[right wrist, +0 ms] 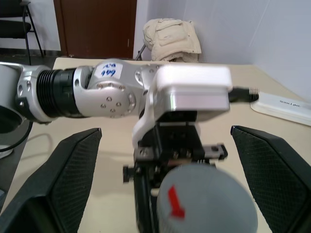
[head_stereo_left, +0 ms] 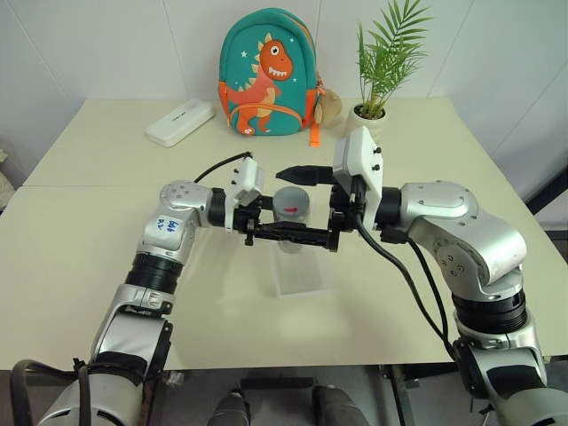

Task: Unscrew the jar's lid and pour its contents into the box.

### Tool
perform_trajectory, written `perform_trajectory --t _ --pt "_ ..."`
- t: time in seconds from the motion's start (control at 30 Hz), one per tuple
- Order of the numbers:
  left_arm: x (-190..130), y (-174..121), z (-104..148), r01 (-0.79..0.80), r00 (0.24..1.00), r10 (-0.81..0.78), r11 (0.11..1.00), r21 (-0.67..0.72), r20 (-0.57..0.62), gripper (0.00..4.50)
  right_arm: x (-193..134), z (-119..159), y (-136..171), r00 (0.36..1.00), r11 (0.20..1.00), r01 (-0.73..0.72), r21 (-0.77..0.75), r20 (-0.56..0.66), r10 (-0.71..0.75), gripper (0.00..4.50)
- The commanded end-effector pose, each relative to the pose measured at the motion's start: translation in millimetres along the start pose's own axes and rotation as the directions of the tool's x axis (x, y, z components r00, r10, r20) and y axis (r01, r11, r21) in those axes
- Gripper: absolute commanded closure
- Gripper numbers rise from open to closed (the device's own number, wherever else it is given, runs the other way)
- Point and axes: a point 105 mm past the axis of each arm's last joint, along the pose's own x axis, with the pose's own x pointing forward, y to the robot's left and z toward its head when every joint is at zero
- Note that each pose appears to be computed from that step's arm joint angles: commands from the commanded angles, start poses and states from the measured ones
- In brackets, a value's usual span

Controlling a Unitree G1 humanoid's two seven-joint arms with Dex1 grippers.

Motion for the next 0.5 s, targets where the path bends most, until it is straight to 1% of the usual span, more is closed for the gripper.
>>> perform_trajectory --t 0.03,0.5 --pt "-4 2 21 -0.003 1.000 0.001 0.998 0.063 0.028 2.41 -7 9 -1 0.999 0.999 0.025 -0.041 0.023 -0.024 0.02" --pt "4 -8 23 0.043 0.999 -0.045 0.997 0.056 0.025 2.41 1 5 -17 0.996 0.997 0.079 -0.028 0.034 -0.078 0.02"
